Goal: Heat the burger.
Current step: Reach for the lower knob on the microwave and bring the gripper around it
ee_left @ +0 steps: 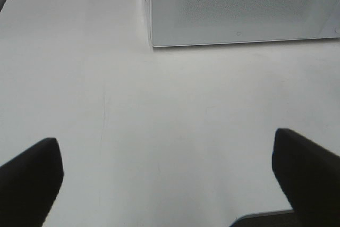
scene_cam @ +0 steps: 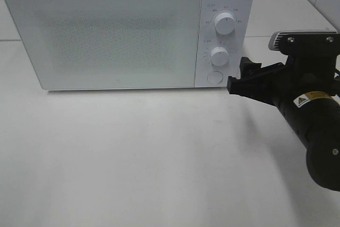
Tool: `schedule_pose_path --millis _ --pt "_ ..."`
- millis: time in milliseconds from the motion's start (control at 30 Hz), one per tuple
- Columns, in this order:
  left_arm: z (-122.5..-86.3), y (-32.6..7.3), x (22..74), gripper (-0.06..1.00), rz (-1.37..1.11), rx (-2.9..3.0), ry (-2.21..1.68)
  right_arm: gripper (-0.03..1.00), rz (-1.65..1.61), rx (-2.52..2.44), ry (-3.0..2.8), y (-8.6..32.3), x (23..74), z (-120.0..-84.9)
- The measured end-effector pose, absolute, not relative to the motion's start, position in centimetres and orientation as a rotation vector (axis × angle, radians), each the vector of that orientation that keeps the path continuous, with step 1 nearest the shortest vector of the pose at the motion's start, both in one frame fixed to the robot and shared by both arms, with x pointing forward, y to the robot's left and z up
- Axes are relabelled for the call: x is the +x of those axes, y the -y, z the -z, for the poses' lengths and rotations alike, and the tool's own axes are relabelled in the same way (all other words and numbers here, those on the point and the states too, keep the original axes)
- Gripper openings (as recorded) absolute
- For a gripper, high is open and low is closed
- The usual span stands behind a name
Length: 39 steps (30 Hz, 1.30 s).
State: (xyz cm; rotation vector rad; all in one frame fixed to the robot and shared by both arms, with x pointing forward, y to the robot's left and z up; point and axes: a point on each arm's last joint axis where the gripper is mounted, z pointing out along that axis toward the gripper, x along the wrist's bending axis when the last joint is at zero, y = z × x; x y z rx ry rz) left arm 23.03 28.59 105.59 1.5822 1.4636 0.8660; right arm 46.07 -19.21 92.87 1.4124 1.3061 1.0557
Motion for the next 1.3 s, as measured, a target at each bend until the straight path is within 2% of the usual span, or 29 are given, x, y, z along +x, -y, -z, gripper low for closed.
schedule_pose_path --millis 700,1300 --pt "-105.6 -28.6 23.0 0.99 -0.866 1.582 -1.464 0.75 -0.998 1.418 -1.3 14.5 49.1 -91.4" --pt "-105.6 -28.6 23.0 0.99 -0.866 1.582 -1.464 0.75 -1.034 1.409 -1.261 14.1 53.8 -89.8"
